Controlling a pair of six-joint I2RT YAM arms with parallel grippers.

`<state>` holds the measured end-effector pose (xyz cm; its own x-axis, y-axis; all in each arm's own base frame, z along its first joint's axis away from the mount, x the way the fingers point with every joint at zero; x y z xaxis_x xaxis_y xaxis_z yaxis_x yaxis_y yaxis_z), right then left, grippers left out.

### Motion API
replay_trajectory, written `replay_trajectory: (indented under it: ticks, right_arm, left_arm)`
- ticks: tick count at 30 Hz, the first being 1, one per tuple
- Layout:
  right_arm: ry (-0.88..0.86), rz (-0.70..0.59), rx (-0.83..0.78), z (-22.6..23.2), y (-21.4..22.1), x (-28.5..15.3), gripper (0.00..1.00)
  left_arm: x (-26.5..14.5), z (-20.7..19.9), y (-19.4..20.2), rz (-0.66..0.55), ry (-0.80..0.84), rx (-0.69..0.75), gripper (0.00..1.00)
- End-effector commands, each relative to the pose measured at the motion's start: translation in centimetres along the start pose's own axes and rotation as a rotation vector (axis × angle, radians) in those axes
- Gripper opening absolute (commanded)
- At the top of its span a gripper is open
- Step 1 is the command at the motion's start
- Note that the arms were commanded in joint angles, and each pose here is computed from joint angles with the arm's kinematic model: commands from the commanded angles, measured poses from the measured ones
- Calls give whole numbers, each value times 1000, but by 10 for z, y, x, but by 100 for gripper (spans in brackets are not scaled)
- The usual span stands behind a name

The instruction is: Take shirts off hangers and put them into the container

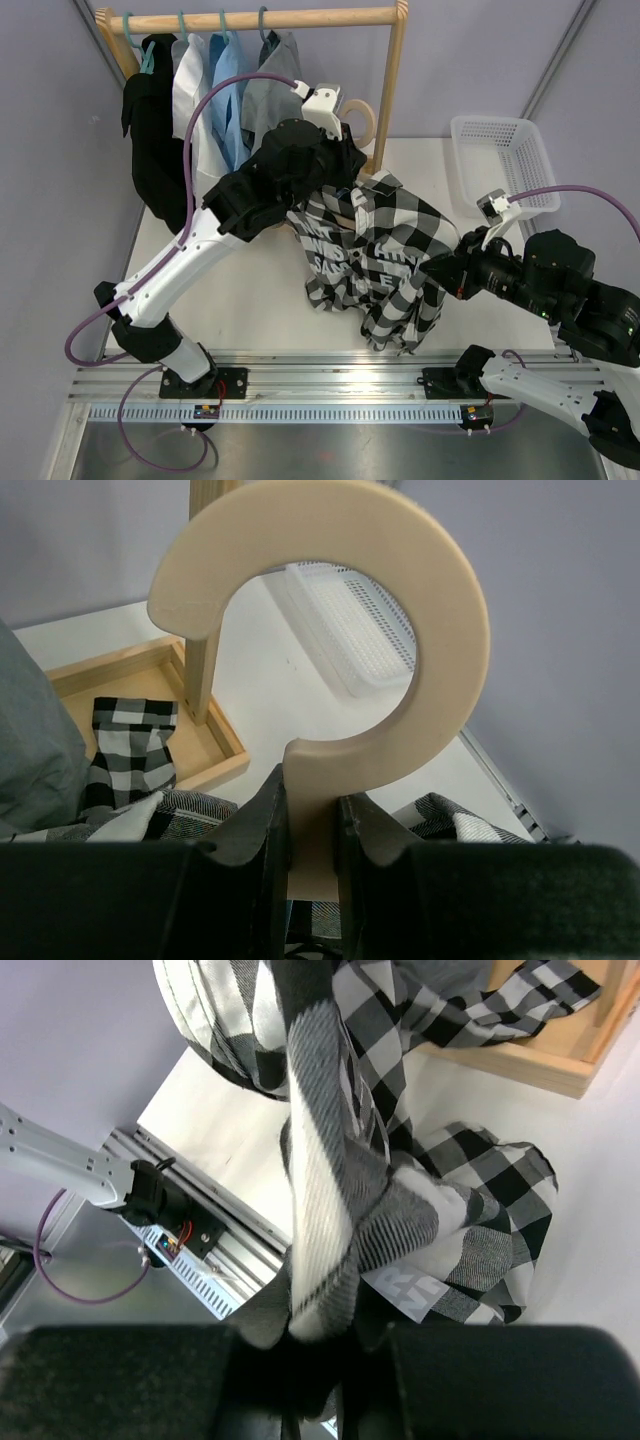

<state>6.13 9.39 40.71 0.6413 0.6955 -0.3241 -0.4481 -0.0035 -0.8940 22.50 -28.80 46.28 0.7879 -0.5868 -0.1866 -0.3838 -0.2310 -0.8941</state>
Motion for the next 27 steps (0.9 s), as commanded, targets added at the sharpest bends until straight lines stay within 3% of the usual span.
replay_trajectory:
  ticks: [1, 6, 8, 9, 10, 12, 20, 23, 27]
  right_arm:
    - [33, 31, 21, -8, 16, -42, 18]
    - [58, 25, 28, -11, 20, -51, 6]
    - [59, 28, 26, -11, 21, -51, 25]
    - [62, 33, 27, -12, 21, -49, 27]
    - [62, 32, 26, -12, 21, -49, 24]
    - [61, 29, 25, -12, 21, -47, 0]
    - [136, -15, 45, -18, 18, -57, 0]
    - [228, -39, 69, -26, 19, -62, 0]
    - [538, -134, 176, -52, 19, -86, 0]
  left_arm:
    - [-9, 37, -78, -322, -180, -102, 0]
    - [-12, 39, -85, -343, -178, -118, 0]
    - [-13, 37, -86, -343, -168, -128, 0]
    - [-14, 37, -85, -342, -165, -130, 0]
    - [-14, 36, -85, -336, -155, -133, 0]
    - [-15, 35, -84, -333, -142, -141, 0]
    - [-27, 39, -88, -352, -142, -145, 0]
    - [-35, 39, -89, -358, -133, -150, 0]
    - [-56, 43, -93, -386, -141, -153, 0]
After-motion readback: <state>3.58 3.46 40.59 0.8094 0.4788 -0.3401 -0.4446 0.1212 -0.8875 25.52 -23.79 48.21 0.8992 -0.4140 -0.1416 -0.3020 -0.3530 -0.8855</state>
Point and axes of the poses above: each gripper's point midway between its finger pads, its own x axis out along the fingers, its own z axis along the line the jaws close on, y = z × x, the point moved 9 cm from there along -x, back along the fingers, and after that the axes turned 6 degrees about -x, right-handed, at the moved point
